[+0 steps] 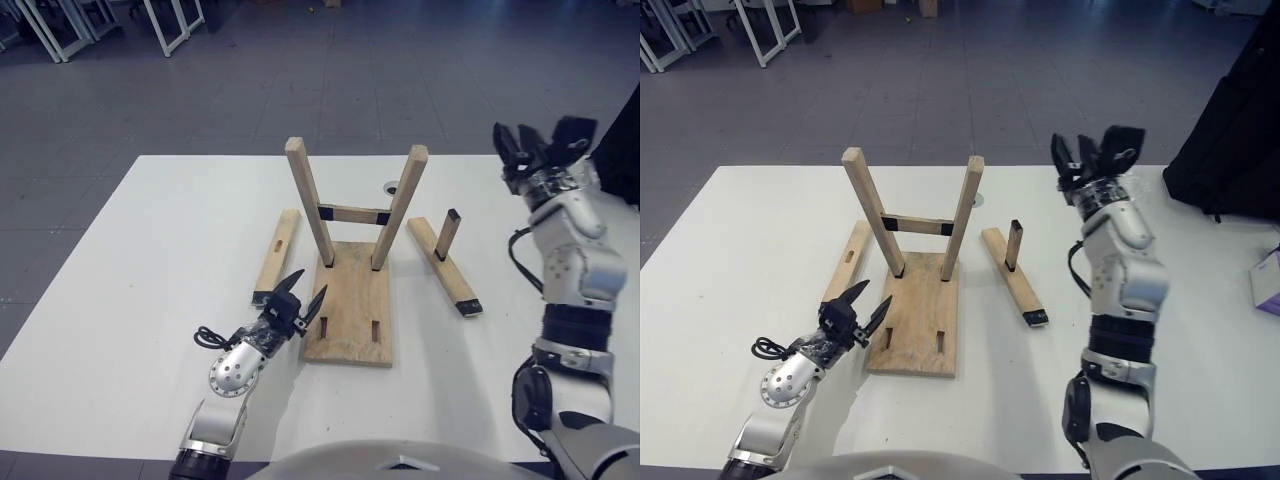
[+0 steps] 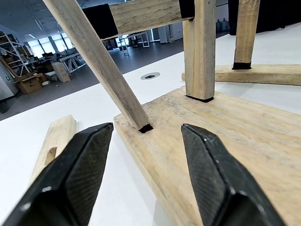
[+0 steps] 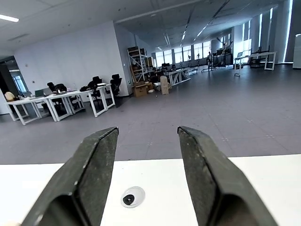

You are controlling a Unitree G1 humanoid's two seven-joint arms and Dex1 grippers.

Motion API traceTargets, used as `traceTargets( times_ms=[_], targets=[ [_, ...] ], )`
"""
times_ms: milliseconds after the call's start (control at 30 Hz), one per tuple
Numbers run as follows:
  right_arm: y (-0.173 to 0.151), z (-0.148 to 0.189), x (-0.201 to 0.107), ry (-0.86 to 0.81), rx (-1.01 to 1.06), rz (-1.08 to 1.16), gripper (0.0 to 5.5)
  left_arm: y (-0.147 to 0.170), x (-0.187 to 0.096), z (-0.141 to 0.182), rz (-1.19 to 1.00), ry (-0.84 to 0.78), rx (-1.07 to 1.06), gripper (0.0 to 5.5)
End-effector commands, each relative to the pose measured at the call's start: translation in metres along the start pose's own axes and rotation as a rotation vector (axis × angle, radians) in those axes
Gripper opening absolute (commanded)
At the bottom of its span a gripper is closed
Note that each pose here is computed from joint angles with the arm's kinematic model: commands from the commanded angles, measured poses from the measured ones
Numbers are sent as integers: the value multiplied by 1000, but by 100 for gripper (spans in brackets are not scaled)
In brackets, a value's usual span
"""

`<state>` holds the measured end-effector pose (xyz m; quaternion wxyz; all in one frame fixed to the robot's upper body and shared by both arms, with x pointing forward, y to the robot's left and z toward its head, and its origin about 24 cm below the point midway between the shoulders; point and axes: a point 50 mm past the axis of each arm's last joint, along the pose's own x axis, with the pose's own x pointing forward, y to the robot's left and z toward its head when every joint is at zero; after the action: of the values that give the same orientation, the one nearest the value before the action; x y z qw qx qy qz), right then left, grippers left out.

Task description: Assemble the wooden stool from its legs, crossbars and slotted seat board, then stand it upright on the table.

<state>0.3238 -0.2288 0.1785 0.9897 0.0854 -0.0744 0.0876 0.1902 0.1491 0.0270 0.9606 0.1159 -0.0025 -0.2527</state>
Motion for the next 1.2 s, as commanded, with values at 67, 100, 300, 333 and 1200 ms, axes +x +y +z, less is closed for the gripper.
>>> traceTargets(
  times_ms=[67, 100, 300, 333, 1200],
  targets=[
    [-16, -65, -61, 353, 126, -9, 298, 4, -10, 4, 62, -19, -30, 266],
    [-10, -77, -74, 412, 128, 2, 309, 5, -11, 5, 65, -25, -33, 266],
    [23, -115, -110, 654, 54, 61, 360, 1, -12, 4, 78, -10, -21, 266],
    [25, -117, -108, 672, 34, 67, 360, 0, -11, 5, 77, -12, -24, 266],
    [25, -153, -88, 770, 37, 88, 202, 8, -2, 9, 72, -67, -80, 266]
  ],
)
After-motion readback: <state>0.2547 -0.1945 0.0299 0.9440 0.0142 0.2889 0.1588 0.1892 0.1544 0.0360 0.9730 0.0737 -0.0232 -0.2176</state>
